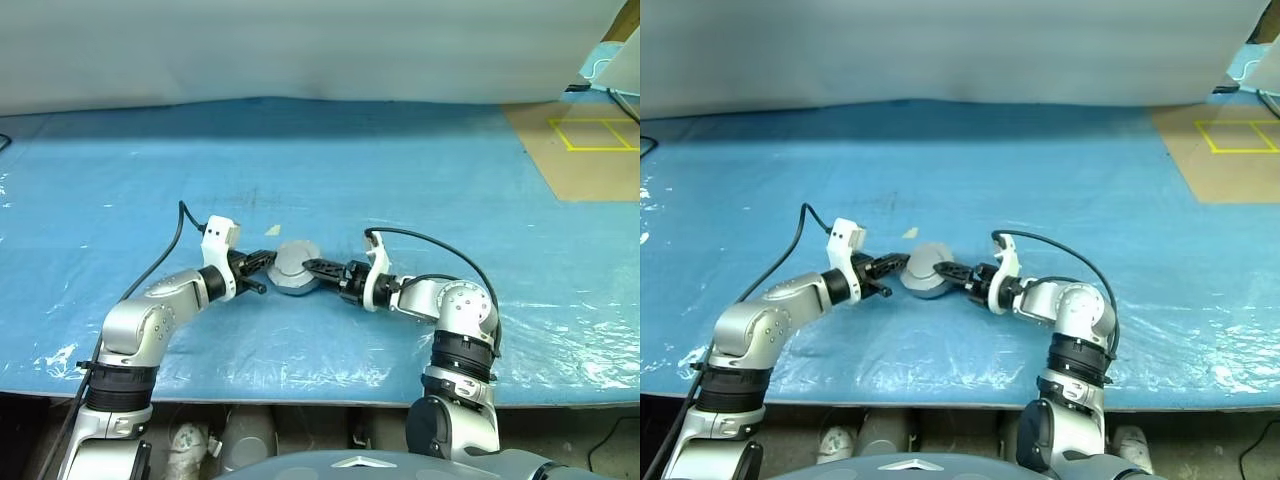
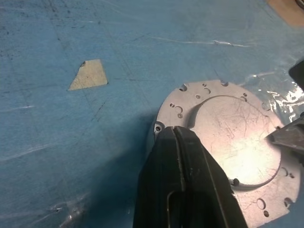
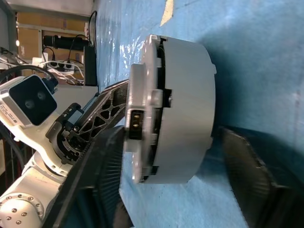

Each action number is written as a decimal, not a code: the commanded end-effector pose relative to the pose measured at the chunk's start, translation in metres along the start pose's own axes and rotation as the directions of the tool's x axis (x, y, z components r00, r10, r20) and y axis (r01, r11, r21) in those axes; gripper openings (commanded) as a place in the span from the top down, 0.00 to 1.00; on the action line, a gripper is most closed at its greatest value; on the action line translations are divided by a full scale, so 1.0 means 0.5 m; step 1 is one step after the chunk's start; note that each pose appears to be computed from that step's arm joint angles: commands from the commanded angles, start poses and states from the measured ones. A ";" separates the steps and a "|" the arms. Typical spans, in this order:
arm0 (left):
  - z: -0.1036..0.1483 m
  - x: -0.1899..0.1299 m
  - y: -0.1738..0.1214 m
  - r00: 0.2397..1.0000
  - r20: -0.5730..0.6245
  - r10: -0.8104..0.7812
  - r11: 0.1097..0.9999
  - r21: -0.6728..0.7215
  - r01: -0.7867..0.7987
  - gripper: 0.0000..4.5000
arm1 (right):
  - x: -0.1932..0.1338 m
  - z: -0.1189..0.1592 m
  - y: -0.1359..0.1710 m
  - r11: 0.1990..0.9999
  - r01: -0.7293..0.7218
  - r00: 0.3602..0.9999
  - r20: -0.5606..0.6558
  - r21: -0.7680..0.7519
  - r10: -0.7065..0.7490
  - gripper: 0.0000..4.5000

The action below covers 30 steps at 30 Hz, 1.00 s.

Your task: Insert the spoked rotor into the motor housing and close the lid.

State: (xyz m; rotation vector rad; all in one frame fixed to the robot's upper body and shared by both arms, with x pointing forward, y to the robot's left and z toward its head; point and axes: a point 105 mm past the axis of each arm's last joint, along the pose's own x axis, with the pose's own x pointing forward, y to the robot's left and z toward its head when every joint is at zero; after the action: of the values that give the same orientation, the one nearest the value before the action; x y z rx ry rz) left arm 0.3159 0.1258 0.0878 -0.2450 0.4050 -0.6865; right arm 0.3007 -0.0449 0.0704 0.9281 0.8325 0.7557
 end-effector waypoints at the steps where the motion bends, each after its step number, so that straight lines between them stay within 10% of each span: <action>1: -0.032 0.000 0.003 0.998 -0.057 0.013 1.000 -0.020 -0.014 1.00 | 0.007 0.000 0.026 0.996 -0.079 0.997 0.015 0.049 0.078 0.55; 5: -0.033 0.000 0.004 0.998 -0.058 0.013 1.000 -0.021 -0.014 1.00 | 0.001 -0.006 0.018 0.995 -0.070 0.998 0.007 0.068 0.070 0.75; 16: -0.002 0.002 0.016 0.999 0.001 0.035 0.997 -0.066 -0.035 1.00 | 0.004 -0.029 0.019 0.994 -0.074 0.997 -0.021 0.077 0.076 0.75; 30: 0.042 -0.075 0.075 0.907 0.387 0.168 0.761 -0.636 0.131 0.01 | -0.014 0.079 0.054 0.982 -0.163 0.969 0.202 0.093 0.142 0.75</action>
State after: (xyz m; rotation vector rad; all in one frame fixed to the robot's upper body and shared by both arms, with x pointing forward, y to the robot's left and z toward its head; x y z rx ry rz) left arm 0.3230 0.1736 0.0968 -0.9576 0.2581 -0.4266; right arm 0.3174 -0.0746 0.0808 1.0905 0.7324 0.6459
